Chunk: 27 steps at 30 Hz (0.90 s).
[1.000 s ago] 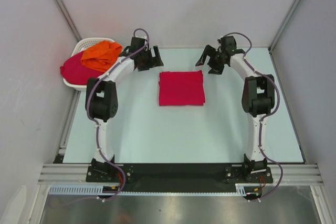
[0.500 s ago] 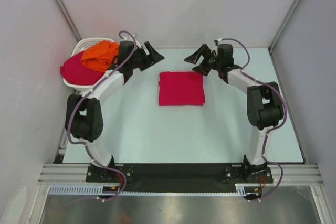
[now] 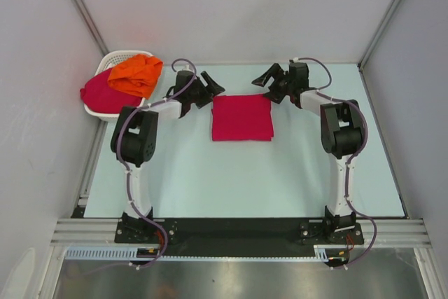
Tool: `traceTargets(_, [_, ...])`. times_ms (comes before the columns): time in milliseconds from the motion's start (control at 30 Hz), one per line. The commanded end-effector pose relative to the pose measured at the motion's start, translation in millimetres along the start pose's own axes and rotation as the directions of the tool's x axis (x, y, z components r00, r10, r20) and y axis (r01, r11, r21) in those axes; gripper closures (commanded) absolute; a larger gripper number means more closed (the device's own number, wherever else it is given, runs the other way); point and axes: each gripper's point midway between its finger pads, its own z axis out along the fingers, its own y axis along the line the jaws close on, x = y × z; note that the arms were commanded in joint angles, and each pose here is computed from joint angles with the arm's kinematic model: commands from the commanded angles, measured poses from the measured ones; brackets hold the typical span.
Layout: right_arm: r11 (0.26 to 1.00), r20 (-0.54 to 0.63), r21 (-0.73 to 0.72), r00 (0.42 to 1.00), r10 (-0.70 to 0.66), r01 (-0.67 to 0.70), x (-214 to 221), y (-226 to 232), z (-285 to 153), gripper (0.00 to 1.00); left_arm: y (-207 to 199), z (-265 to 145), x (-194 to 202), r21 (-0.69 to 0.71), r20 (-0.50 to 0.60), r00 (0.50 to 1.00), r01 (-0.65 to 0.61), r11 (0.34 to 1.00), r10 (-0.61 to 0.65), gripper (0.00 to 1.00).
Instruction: Fold and stack the t-shirts
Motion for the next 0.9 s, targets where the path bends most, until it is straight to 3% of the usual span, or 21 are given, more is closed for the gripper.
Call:
traceTargets(0, [0.998, 0.085, -0.008, 0.995, -0.057, 0.058, -29, 2, 3, 0.06, -21, 14, -32, 0.04, 0.11, 0.993, -0.057, 0.998, 0.052, 0.18])
traceTargets(133, [0.998, 0.061, 0.008, 0.996, -0.068, 0.068, -40, 4, -4, 0.07, -6, 16, -38, -0.076, 0.06, 0.986, -0.149, 0.986, 0.153, 0.18])
traceTargets(167, [0.989, 0.063, -0.001, 0.987, -0.151, 0.151, -45, 14, -12, 0.07, -19, 5, -66, -0.099, 0.112, 0.973, -0.191, 0.977, 0.202, 0.18])
traceTargets(200, [0.98, 0.064, 0.006, 0.978, -0.2, 0.2, -48, 21, -20, 0.05, -16, -3, -71, -0.147, 0.088, 0.967, -0.225, 0.963, 0.24, 0.16])
traceTargets(233, [0.971, 0.048, 0.03, 0.97, -0.237, 0.236, -49, 34, -41, 0.03, -2, -17, -70, -0.22, 0.023, 0.952, -0.292, 0.931, 0.304, 0.14])
traceTargets(267, [0.943, 0.049, 0.054, 0.942, -0.332, 0.329, -54, 39, -53, 0.0, -5, -32, -83, -0.25, 0.036, 0.94, -0.321, 0.913, 0.34, 0.13])
traceTargets(333, [0.918, -0.015, 0.132, 0.927, -0.375, 0.374, -44, 38, -80, 0.0, -23, -72, -95, -0.252, 0.039, 0.904, -0.403, 0.88, 0.425, 0.09])
traceTargets(400, [0.863, 0.004, 0.263, 0.894, -0.448, 0.432, -49, 38, -111, 0.0, -35, -106, -94, -0.243, 0.052, 0.887, -0.434, 0.867, 0.458, 0.06])
traceTargets(433, [0.845, -0.016, 0.315, 0.892, -0.451, 0.433, -44, 29, -122, 0.0, -37, -115, -90, -0.236, 0.046, 0.884, -0.443, 0.865, 0.466, 0.05])
traceTargets(600, [0.869, -0.032, 0.278, 0.908, -0.417, 0.409, -6, 36, -158, 0.0, -33, -149, -47, -0.168, -0.02, 0.91, -0.412, 0.895, 0.415, 0.04])
traceTargets(733, [0.879, -0.103, 0.301, 0.928, -0.357, 0.371, 30, 17, -159, 0.0, -29, -178, -22, -0.149, -0.061, 0.921, -0.391, 0.908, 0.386, 0.04])
traceTargets(867, [0.842, -0.157, 0.336, 0.907, -0.392, 0.422, 52, 12, -140, 0.0, -9, -201, 13, -0.152, -0.136, 0.926, -0.37, 0.917, 0.351, 0.01])
